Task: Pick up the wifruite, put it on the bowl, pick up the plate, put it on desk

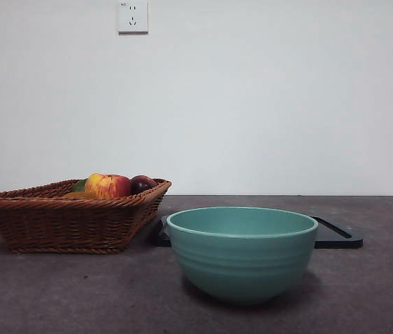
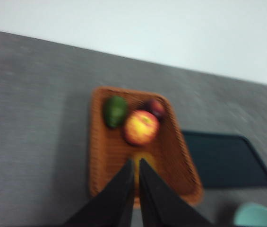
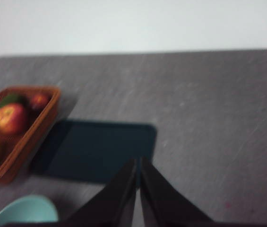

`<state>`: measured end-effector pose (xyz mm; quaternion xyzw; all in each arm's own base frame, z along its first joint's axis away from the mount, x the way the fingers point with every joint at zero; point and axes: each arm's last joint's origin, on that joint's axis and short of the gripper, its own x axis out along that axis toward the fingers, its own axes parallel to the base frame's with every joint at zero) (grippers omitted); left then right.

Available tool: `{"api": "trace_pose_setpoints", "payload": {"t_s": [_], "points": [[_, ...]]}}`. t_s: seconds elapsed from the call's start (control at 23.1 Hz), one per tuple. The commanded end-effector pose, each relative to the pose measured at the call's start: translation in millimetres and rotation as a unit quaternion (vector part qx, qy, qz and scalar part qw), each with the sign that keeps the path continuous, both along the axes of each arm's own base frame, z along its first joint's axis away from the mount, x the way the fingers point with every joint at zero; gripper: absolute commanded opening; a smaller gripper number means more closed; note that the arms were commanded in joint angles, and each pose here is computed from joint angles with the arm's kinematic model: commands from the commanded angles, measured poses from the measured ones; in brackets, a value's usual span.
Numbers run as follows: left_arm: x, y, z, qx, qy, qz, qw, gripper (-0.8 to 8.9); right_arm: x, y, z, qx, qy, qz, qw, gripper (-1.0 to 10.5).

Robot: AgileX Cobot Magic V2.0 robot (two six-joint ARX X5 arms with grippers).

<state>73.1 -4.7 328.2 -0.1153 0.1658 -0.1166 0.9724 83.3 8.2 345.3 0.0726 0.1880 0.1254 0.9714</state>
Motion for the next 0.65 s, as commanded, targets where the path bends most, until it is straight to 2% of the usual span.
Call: {"api": "trace_pose_setpoints", "payload": {"t_s": [0.04,0.43,0.52,0.65], "points": [[-0.3,-2.7,15.4,0.019,0.005,-0.041,0.999,0.16,3.0,1.2,10.8,-0.023,0.022,0.033,0.999,0.1],[2.9,-11.0,26.4,0.029,0.087,-0.138,0.986,0.15,6.6,11.0,16.4,-0.025,0.093,0.138,0.986,0.1],[3.0,-11.9,22.6,0.035,0.110,-0.149,0.982,0.15,4.9,13.6,14.5,-0.028,0.105,0.154,0.982,0.1],[3.0,-12.0,22.3,0.035,0.112,-0.150,0.982,0.16,3.8,16.0,14.2,-0.029,0.106,0.168,0.980,0.1]]}}
